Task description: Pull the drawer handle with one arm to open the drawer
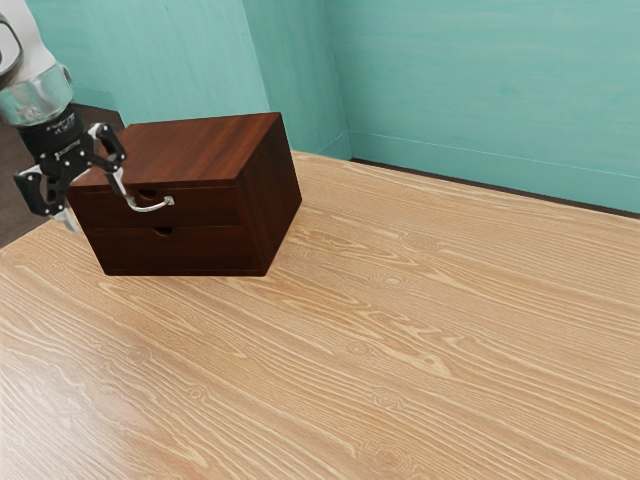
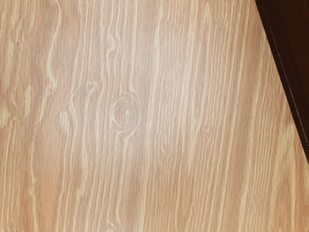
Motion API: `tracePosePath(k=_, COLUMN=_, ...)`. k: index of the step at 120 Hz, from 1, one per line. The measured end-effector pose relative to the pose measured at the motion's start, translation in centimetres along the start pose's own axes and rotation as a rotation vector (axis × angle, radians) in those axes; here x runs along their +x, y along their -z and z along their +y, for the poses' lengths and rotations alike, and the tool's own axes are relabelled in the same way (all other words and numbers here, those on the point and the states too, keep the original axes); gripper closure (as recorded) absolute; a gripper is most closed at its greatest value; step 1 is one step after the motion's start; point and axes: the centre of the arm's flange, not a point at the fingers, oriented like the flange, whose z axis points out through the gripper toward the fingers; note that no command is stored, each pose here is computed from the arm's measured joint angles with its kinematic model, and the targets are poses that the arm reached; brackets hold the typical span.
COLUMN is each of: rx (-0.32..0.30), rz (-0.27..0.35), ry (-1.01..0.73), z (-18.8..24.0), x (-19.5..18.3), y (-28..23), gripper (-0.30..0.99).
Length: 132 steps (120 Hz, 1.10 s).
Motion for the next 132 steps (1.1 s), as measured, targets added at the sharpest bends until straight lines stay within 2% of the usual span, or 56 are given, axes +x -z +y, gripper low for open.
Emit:
tracePosePath(k=50, rx=-0.033, rz=0.023, ry=0.274, z=2.6, x=3.4, y=-3.9, gripper=0.03)
tracePosePath(k=102, rx=-0.157, rz=0.061, ry=0.421, z=4.5, x=5.0, y=-7.4, gripper=0.05)
tracePosePath(k=132, rx=-0.246, rz=0.131, ry=0.451, z=5.7, x=6.1, y=-7.9, gripper=0.07)
